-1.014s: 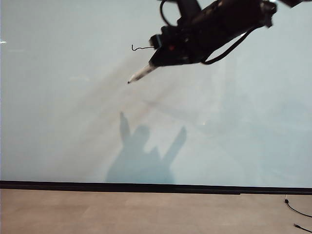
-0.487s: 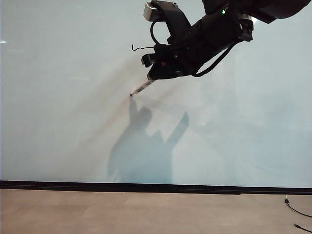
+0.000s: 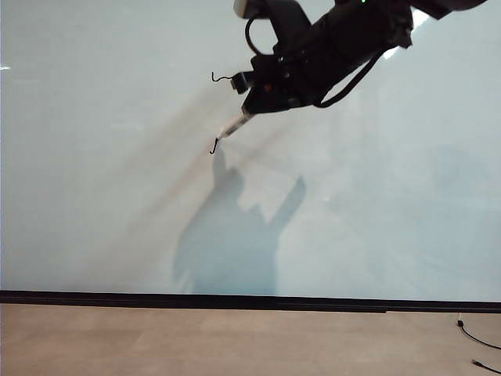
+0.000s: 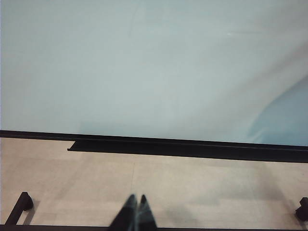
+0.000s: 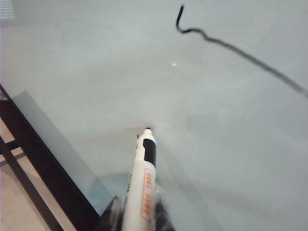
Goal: Pick up the pen on the shelf to the right of the whiteboard and write the letter Z.
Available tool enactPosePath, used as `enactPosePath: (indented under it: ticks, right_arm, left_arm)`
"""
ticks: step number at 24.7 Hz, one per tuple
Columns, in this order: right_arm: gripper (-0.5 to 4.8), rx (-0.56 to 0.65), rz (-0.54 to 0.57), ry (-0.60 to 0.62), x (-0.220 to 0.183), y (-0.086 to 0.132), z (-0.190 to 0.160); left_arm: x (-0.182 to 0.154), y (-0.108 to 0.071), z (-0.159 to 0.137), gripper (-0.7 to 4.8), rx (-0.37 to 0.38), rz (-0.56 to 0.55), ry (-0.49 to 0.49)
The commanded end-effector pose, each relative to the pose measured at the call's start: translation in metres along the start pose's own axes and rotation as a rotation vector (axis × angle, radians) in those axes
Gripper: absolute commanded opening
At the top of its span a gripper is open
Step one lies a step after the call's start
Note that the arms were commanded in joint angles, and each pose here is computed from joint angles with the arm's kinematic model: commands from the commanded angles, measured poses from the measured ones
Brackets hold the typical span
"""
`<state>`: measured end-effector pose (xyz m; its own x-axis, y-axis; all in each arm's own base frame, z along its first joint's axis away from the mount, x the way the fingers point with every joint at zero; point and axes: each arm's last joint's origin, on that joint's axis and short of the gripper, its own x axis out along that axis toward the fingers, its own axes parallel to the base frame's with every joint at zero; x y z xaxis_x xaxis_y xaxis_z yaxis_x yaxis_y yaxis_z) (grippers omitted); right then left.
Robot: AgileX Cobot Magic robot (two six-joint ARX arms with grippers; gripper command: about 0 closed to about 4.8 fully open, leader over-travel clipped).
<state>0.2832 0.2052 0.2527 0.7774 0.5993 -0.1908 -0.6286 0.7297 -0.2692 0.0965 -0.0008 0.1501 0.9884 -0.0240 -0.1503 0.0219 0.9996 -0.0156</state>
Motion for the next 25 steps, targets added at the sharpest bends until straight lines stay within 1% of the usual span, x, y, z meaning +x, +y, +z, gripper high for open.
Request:
enactPosePath:
  ticks: [1,13,25]
  right_arm:
    - [-0.05,-0.005,-0.048,-0.016,-0.006,-0.005,0.008]
    - [-0.05,-0.015,-0.109,-0.016,-0.028,-0.015,0.024]
    - [-0.05,-0.04,-0.137,-0.032,-0.046,-0.023,0.036]
  left_arm:
    - [0.0,0.0,0.002,-0.04,0.005,-0.001,-0.013]
    - [0.0,0.0,0.002,-0.04,0.005,-0.001,-0.013]
    - [0.0,0.0,0.002,-0.05,0.005,-0.001,-0.013]
